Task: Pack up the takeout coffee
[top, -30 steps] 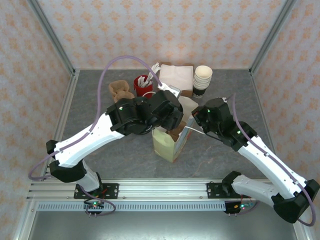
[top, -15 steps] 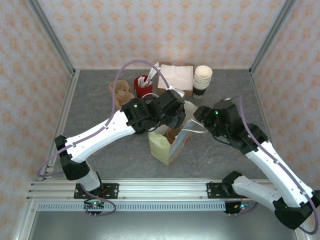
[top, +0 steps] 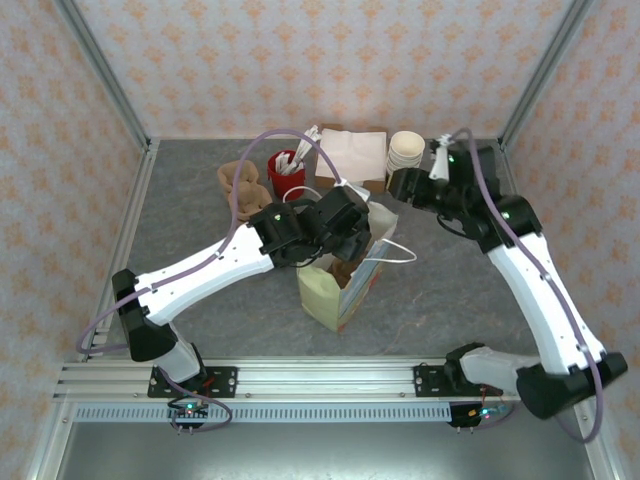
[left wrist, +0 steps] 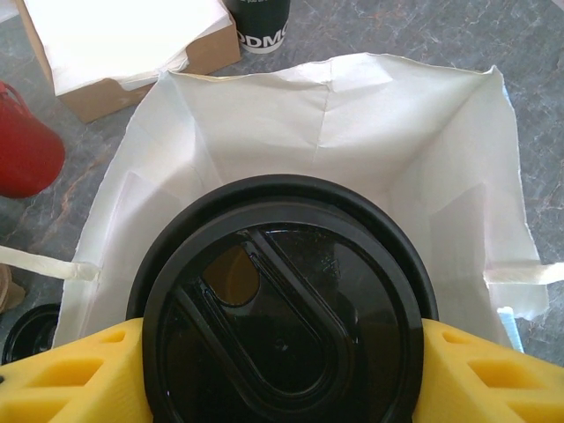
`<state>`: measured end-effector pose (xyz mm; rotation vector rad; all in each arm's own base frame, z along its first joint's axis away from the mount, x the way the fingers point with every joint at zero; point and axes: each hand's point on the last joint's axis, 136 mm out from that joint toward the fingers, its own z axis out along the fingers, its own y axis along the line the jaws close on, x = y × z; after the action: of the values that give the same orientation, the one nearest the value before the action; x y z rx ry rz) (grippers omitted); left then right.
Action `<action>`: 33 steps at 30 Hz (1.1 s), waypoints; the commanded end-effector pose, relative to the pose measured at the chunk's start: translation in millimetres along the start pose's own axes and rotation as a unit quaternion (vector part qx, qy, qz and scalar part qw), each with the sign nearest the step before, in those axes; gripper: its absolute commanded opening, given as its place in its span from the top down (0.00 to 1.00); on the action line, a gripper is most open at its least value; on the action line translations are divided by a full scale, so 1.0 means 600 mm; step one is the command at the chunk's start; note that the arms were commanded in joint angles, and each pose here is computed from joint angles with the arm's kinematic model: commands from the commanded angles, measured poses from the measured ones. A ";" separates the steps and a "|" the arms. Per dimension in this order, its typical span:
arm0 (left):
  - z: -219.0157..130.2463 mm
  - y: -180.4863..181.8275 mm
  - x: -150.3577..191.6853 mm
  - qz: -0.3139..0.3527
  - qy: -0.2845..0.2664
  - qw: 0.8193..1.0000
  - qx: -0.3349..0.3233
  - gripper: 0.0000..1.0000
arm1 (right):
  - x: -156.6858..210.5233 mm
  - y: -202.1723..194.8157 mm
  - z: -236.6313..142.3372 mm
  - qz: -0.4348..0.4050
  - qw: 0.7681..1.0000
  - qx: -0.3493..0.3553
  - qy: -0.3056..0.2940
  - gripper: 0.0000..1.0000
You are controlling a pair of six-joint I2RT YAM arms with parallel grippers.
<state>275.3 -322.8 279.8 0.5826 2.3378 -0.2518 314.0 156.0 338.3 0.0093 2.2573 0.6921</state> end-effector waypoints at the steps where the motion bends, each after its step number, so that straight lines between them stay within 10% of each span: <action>1: -0.024 0.011 -0.015 -0.003 -0.024 1.000 0.005 0.35 | 0.019 0.032 0.014 -0.083 0.994 -0.062 0.044 0.47; 23: -0.044 0.003 0.010 0.055 -0.041 0.996 0.051 0.35 | 0.087 0.042 0.115 -0.202 0.955 -0.137 0.168 0.46; 33: -0.049 0.025 0.011 0.043 -0.055 0.997 0.023 0.35 | 0.094 0.103 0.100 -0.220 0.938 -0.209 0.167 0.94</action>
<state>256.9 -308.2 282.5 0.7232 2.2470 -0.3022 311.1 237.6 271.3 -0.7900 2.3488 0.8992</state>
